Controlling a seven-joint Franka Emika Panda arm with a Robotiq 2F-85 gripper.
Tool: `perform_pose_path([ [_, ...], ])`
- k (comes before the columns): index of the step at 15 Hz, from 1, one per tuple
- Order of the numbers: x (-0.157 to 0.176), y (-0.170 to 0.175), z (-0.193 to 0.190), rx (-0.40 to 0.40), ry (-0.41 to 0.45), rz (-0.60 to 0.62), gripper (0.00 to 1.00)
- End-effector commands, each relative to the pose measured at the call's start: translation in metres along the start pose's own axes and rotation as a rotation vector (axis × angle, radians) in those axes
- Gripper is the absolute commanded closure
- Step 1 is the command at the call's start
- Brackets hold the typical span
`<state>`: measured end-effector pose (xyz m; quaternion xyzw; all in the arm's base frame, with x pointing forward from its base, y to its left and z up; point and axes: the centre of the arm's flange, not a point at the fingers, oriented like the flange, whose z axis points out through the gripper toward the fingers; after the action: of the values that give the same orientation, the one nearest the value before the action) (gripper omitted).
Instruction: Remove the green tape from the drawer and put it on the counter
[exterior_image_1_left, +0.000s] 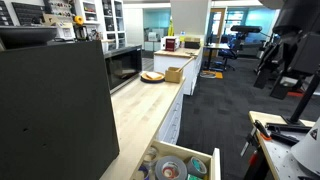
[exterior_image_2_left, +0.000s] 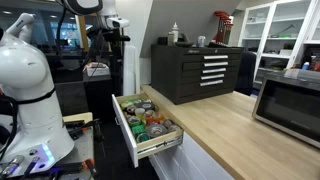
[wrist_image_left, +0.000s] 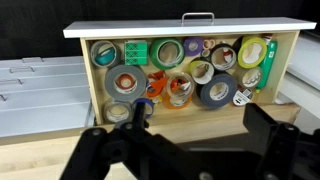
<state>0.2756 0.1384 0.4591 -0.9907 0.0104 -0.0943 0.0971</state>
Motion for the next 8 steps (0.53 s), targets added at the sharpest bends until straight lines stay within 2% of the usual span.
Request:
perform_pose_path([
  [1, -0.0005, 0.0008, 0.0020, -0.002, -0.005, 0.001, 0.00],
  [8, -0.0007, 0.0020, 0.0066, -0.006, -0.018, 0.004, 0.00],
])
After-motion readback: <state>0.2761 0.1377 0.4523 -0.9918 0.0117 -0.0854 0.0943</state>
